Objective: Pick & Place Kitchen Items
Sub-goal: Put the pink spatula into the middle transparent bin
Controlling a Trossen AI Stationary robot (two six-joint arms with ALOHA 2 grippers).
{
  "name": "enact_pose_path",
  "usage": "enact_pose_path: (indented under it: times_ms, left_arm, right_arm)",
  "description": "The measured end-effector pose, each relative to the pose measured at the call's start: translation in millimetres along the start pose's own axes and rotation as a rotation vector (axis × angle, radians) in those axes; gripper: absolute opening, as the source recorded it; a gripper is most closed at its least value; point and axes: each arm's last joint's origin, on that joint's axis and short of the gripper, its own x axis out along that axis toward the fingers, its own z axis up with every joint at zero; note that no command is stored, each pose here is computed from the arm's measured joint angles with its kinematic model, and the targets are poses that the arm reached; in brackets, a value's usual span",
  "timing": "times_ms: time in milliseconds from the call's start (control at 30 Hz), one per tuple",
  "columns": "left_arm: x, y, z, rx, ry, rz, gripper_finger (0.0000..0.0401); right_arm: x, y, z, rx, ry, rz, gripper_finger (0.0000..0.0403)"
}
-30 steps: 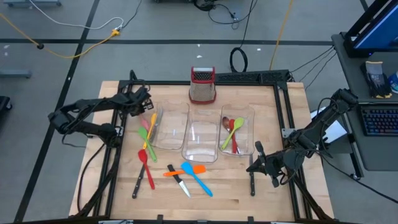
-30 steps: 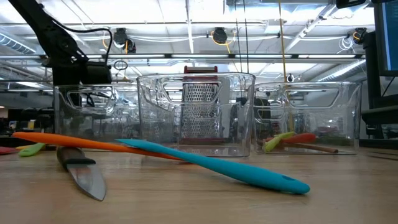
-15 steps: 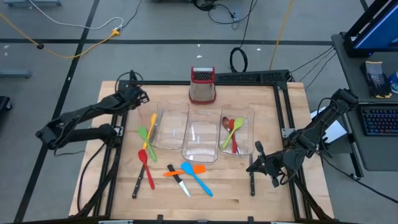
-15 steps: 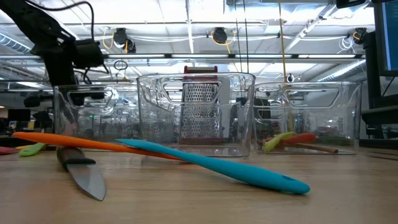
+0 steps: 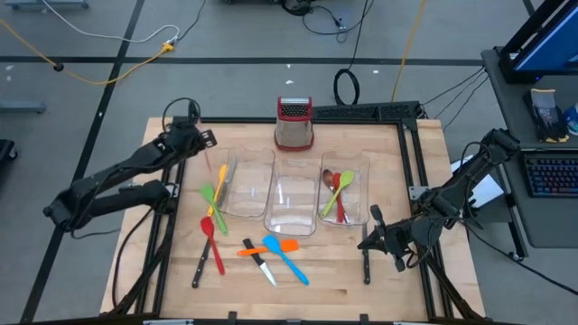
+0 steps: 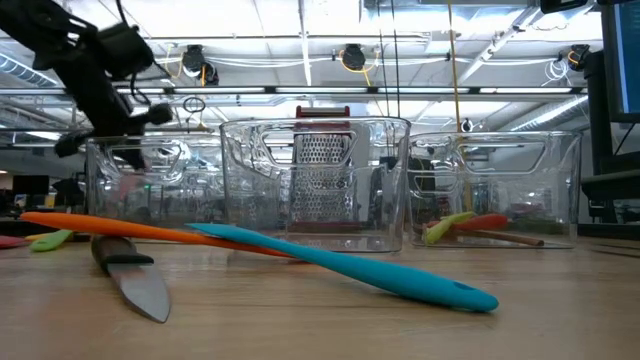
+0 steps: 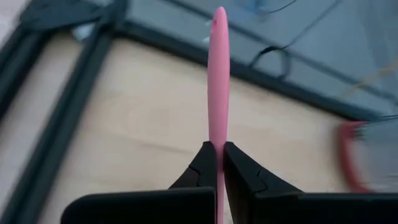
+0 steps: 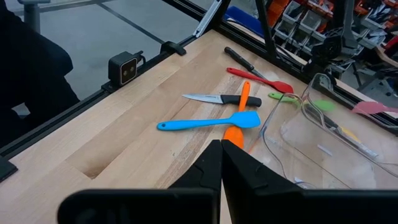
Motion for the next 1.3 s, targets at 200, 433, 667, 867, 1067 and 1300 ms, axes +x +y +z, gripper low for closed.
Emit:
enact_pose_path:
  times_ms: [200,433,667,867,1067,1300]
  left_arm:
    - [-23.0,-9.8,8.6,0.001,-0.102,-0.214,0.0002]
    - [-50.1,-17.3,15.6,0.019,-0.175,-0.472,0.0001]
    - [-73.6,-36.2,18.4,0.06,-0.167,-0.844,0.0001]
    - [-82.0,-49.3,7.9,0.092,-0.052,-1.018,0.0]
    - [-84.6,-63.0,-8.8,0.077,0.098,-1.1,0.0]
    - [-87.8,-84.9,-30.0,0.05,0.226,-1.207,0.0]
  right_arm:
    - [0.0,0.0,0.0,0.0,0.0,0.0,0.0]
    - [0.0,0.0,0.0,-0.005,0.0,-0.001,0.0]
    - [3.3,-2.5,6.2,-0.092,-0.058,-0.029,0.0]
    - [22.1,-5.6,14.3,-0.324,-0.128,-0.106,0.0]
    - [53.4,-12.4,8.8,-0.551,-0.091,-0.191,0.0]
    - [84.5,-34.5,2.5,-0.69,-0.053,-0.397,0.0]
